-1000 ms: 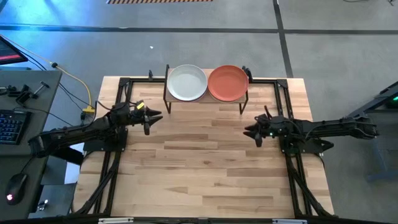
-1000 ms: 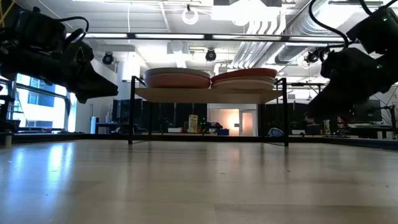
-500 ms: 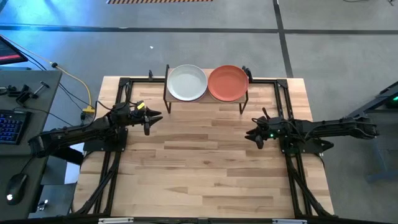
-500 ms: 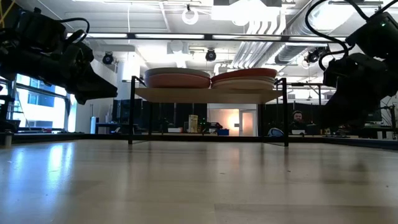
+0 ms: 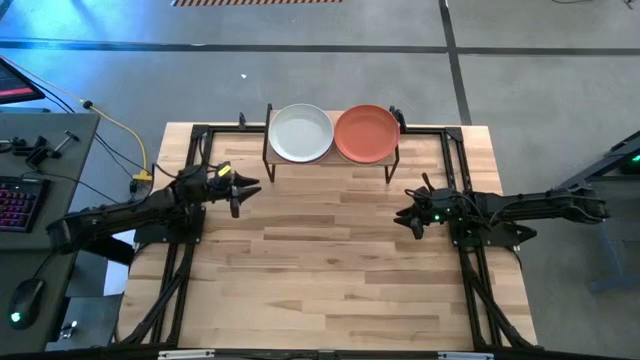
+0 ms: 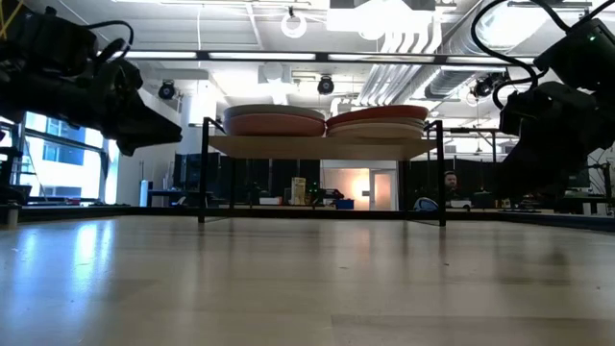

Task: Place and stack plates onto a shelf
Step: Return to Home Position

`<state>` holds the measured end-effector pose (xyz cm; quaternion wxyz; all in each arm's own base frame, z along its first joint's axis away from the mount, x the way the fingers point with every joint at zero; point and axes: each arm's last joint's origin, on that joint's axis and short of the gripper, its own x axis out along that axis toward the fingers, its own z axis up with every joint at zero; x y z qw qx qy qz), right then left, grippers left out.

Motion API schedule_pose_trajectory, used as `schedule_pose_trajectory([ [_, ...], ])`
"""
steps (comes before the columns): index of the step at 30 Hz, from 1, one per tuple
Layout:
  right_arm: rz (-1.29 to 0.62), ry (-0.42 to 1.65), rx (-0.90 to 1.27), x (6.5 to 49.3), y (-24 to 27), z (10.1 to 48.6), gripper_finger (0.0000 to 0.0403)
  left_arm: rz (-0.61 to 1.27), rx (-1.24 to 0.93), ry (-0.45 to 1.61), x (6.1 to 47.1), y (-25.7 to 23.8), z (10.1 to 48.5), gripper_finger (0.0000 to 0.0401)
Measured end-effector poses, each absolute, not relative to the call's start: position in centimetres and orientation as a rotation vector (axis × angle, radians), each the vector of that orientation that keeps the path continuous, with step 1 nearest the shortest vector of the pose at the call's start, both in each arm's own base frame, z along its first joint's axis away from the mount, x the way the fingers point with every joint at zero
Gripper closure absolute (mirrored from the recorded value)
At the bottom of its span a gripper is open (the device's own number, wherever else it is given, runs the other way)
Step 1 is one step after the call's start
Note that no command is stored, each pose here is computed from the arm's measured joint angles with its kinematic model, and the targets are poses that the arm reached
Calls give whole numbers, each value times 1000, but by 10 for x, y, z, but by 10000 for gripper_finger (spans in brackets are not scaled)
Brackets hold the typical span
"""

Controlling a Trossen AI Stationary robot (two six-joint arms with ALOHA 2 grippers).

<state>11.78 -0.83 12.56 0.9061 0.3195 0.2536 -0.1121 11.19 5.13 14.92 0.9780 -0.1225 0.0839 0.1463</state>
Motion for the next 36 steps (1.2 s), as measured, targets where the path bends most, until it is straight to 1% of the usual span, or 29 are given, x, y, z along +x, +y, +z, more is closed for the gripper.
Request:
schedule_pose_trajectory([
  [4, -230, 521, 659, 118, -8, 126, 256, 248, -227, 124, 112, 45, 155, 284],
  [7, -217, 482, 658, 117, -8, 130, 256, 201, -209, 78, 111, 40, 160, 284],
  [15, -146, 265, 657, 108, -8, 151, 256, 76, -168, -60, 105, 24, 174, 284],
  [27, -66, 28, 649, 94, -7, 171, 256, 4, -140, -189, 96, 16, 186, 284],
  [36, -65, 24, 649, 94, -7, 171, 256, -13, -131, -235, 93, 14, 189, 284],
])
